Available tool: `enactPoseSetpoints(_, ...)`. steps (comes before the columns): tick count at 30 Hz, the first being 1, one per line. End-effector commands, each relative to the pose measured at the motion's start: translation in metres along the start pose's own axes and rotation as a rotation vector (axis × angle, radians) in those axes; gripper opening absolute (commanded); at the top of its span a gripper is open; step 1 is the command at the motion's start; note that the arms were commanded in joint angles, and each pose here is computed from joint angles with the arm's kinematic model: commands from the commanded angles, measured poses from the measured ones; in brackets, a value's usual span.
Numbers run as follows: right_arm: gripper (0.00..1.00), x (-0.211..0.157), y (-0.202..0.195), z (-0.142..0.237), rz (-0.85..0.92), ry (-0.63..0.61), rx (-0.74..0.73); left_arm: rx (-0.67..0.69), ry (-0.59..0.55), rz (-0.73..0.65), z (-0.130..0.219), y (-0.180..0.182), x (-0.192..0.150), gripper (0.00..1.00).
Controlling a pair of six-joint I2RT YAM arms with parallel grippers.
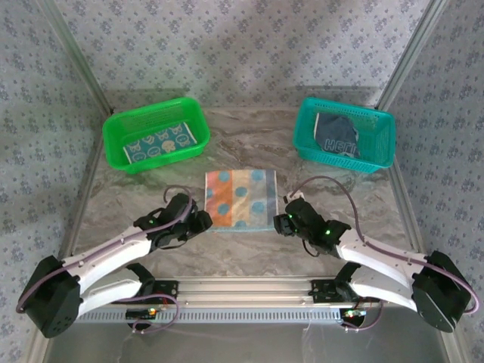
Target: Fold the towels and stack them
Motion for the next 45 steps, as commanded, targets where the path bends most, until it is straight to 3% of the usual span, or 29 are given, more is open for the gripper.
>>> enactPoseSetpoints(1, 0.45, -0.012, -0.002, -0.003, -0.103, 0.063, 0.003, 0.042, -0.038, -0.061, 0.004, 0.004, 0.005, 0.52)
enactPoseSetpoints(4, 0.39, -0.014, 0.004, -0.011, -0.188, 0.099, 0.046, 0.031, -0.019, -0.113, -0.001, 0.001, 0.009, 0.51)
enactPoseSetpoints(9, 0.30, -0.017, 0.007, -0.028, -0.280, 0.146, 0.054, 0.029, 0.009, -0.188, -0.016, -0.006, 0.013, 0.40)
enactPoseSetpoints(19, 0.37, -0.019, 0.009, -0.044, -0.311, 0.201, 0.037, -0.010, -0.012, -0.264, -0.021, -0.037, 0.029, 0.24)
enactPoseSetpoints(27, 0.41, -0.025, 0.008, -0.051, -0.308, 0.239, 0.012, -0.020, 0.032, -0.261, -0.036, -0.042, 0.026, 0.21)
enactPoseSetpoints(30, 0.36, -0.032, 0.006, -0.052, -0.307, 0.259, 0.004, -0.023, 0.038, -0.255, -0.039, -0.041, 0.025, 0.21)
enactPoseSetpoints(33, 0.20, -0.038, 0.002, -0.050, -0.303, 0.272, -0.011, -0.019, 0.041, -0.254, -0.039, -0.040, 0.024, 0.21)
enactPoseSetpoints(37, 0.13, -0.040, -0.002, -0.042, -0.296, 0.265, -0.022, -0.031, 0.040, -0.258, -0.037, -0.044, 0.025, 0.21)
enactPoseSetpoints(40, 0.20, -0.033, -0.002, -0.032, -0.279, 0.253, -0.024, -0.056, 0.042, -0.260, -0.035, -0.053, 0.026, 0.21)
enactPoseSetpoints(42, 0.42, -0.024, -0.002, -0.022, -0.252, 0.240, -0.044, -0.064, 0.044, -0.267, -0.037, -0.060, 0.026, 0.20)
enactPoseSetpoints(45, 0.42, -0.008, 0.000, -0.015, -0.204, 0.198, -0.042, -0.063, 0.055, -0.259, -0.046, -0.067, 0.027, 0.16)
Point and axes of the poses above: each hand's point on the last joint's axis, 136 mm out from that joint toward the fingers, its own z axis back along the fingers, its own y axis along the line the jaws close on, x = y × z, the point moved 6 cm from there along z, back along the fingers, and after that the axes turned 4 degrees about z, right-handed, at the moved point
